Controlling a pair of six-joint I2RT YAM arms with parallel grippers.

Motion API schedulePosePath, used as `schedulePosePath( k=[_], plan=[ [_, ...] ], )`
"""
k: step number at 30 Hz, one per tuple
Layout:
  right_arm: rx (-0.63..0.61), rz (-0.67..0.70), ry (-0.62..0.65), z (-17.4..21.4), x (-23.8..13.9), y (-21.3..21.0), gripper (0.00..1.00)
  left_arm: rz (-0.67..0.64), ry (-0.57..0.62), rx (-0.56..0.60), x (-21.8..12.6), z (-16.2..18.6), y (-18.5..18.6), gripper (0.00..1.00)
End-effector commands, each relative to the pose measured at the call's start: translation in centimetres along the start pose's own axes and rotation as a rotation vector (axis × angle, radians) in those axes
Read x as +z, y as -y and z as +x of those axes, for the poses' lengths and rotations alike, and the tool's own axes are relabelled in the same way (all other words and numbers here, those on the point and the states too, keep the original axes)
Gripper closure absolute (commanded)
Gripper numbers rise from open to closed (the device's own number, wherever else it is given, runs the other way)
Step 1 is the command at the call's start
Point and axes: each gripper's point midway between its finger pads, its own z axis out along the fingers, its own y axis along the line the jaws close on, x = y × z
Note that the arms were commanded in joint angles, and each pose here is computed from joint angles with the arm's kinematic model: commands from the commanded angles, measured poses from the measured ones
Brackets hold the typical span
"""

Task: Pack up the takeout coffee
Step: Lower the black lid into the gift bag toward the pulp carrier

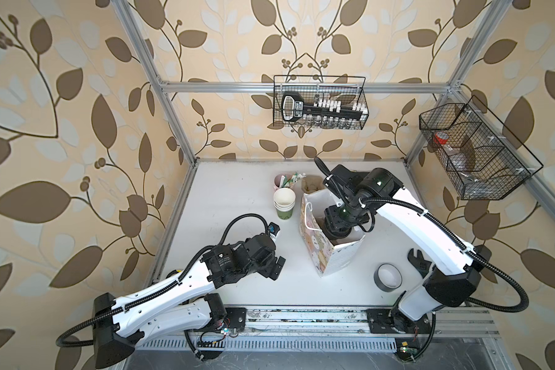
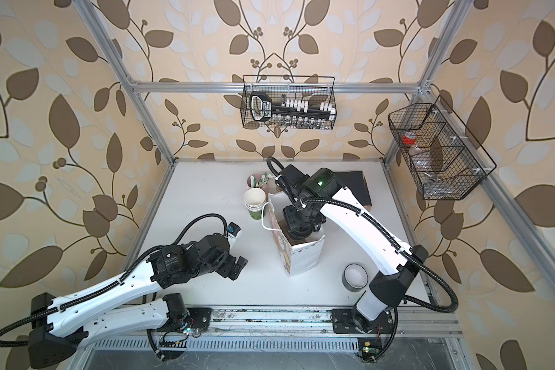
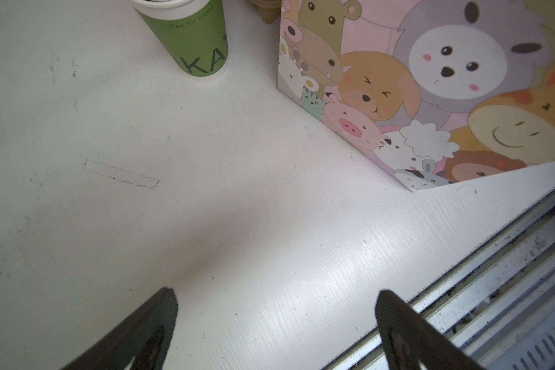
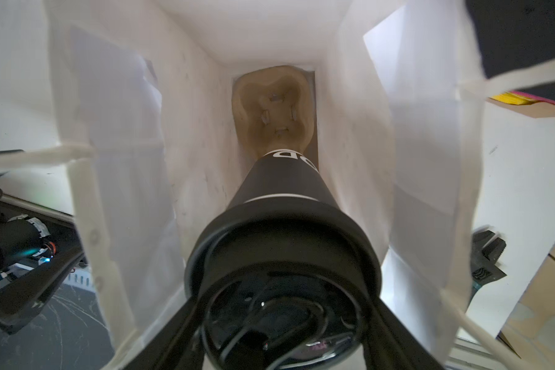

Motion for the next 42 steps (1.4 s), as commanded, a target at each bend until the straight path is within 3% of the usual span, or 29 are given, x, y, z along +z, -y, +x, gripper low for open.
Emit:
schedulePosePath(
  k=[1,11,42],
  plan=[
    [-0.029,0.049,-0.059,0.8,1.4,0.3,0.31,0.008,0.037,-0.016,-1.0,-1.1,0.3,0.01],
    [-0.032,0.101,-0.122,1.8,3.4,0.8,0.31,0.009,0.037,-0.017,-1.0,-1.1,0.3,0.01],
    [-0.009,0.066,-0.184,4.1,7.7,0.2,0.31,0.005,0.039,-0.018,-1.0,-1.1,0.2,0.01]
  ],
)
